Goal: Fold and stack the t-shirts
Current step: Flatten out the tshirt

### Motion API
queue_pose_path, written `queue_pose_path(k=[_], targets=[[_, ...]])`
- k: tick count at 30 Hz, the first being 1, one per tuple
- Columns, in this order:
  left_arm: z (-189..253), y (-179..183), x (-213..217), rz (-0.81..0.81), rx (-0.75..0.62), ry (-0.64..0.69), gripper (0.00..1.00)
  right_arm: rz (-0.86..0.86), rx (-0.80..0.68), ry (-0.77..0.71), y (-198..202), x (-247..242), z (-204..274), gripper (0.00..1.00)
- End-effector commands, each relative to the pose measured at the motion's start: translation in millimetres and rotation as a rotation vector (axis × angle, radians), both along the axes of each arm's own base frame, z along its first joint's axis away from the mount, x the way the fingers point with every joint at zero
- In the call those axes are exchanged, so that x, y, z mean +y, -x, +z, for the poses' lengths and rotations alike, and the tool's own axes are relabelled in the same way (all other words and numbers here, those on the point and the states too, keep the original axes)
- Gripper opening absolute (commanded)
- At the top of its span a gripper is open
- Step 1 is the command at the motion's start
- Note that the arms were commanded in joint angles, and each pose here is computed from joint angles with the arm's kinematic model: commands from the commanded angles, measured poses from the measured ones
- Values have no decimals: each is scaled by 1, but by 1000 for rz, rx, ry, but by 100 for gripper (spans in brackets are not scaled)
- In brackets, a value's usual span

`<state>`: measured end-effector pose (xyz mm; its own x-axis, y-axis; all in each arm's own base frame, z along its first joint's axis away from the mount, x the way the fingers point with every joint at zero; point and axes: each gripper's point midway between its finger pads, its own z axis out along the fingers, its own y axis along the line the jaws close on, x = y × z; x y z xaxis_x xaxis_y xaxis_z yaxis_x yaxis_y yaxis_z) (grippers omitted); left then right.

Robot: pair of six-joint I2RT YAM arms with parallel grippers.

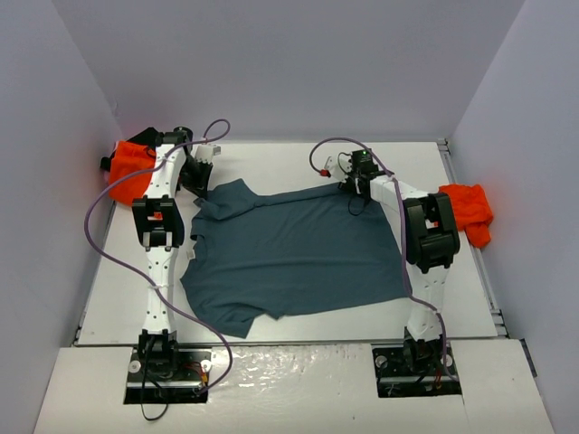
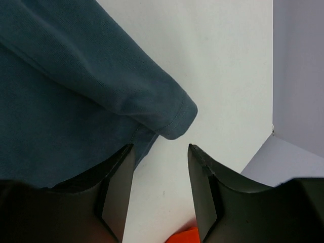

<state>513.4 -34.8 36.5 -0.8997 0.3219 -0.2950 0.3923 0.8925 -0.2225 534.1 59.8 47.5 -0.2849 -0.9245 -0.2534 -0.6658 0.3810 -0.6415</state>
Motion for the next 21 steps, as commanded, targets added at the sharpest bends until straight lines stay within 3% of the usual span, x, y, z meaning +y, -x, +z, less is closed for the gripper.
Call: queue_pose_path(k=[1, 10, 14, 18, 21], targets=[[46, -1, 5, -20, -82, -39, 0, 31, -97, -18, -22, 14, 37, 43], [44, 0, 5, -23, -75, -37, 0, 8, -97, -38, -31, 24, 26, 41], [44, 0, 3, -26, -74, -29, 0, -312, -268, -337, -64, 9, 79, 44], [43, 1, 2, -27, -72, -20, 0, -500, -102, -733, -70, 1, 109, 44], [44, 1, 1, -28, -72, -16, 0, -585, 43, -896, -54, 2, 99, 44]])
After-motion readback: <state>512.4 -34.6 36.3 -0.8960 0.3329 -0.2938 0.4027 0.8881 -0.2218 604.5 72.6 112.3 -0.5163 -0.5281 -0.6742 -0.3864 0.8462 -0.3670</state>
